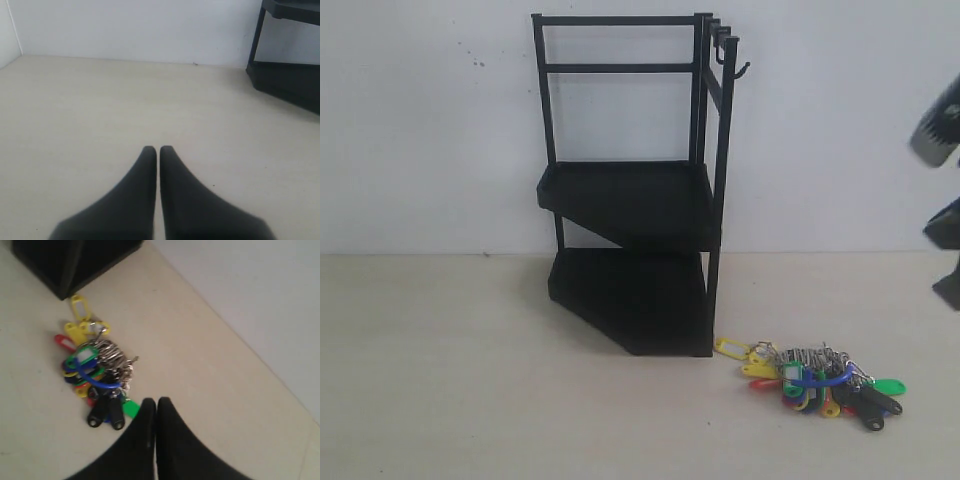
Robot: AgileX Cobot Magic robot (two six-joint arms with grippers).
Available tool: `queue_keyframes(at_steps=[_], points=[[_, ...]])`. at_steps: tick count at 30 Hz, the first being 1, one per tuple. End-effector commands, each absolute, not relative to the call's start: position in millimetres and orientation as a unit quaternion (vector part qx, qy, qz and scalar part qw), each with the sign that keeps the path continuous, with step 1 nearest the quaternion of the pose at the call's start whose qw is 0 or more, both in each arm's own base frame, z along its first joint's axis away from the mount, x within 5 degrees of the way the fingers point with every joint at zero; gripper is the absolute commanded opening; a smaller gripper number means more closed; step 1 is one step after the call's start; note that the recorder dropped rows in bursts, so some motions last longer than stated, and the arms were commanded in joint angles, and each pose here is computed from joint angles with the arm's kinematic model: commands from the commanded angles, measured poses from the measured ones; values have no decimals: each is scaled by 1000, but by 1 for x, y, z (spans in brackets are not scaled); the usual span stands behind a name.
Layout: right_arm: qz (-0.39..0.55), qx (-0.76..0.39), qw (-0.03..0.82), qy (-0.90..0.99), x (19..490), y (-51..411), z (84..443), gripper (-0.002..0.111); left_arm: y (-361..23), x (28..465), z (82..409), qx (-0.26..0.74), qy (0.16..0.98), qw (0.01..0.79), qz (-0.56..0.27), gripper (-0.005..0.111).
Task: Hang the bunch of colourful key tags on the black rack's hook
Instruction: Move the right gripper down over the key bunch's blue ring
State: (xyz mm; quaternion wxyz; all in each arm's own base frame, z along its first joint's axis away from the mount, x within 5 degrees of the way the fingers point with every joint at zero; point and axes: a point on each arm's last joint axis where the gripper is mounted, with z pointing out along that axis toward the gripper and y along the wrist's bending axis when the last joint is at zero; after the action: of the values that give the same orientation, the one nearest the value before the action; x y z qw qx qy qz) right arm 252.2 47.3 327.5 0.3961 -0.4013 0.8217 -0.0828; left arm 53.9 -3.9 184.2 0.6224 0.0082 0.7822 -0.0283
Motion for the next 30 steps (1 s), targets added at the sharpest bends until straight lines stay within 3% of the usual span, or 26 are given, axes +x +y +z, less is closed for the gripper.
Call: queue_keyframes(at_steps=[1, 7, 12, 15, 20, 22, 25, 30], points=[[-72, -495, 331, 800, 277, 75, 289, 0, -4, 54, 185, 5, 781, 623, -30, 4], [-146, -641, 212, 723, 298, 95, 238, 0, -4, 54, 185, 5, 781, 623, -30, 4], [-194, -704, 141, 669, 315, 100, 223, 0, -4, 54, 185, 5, 781, 623, -30, 4], [-182, -698, 131, 680, 324, 104, 214, 0, -4, 54, 185, 5, 781, 623, -30, 4], [-151, -613, 208, 748, 337, 116, 202, 2, -4, 54, 185, 5, 781, 623, -30, 4], [-149, -617, 198, 747, 338, 116, 196, 16, -4, 54, 185, 5, 781, 623, -30, 4], [-161, -635, 177, 735, 340, 114, 188, 49, -4, 54, 185, 5, 781, 623, -30, 4], [-170, -652, 152, 724, 343, 113, 175, 50, -4, 54, 185, 5, 781, 623, -30, 4]])
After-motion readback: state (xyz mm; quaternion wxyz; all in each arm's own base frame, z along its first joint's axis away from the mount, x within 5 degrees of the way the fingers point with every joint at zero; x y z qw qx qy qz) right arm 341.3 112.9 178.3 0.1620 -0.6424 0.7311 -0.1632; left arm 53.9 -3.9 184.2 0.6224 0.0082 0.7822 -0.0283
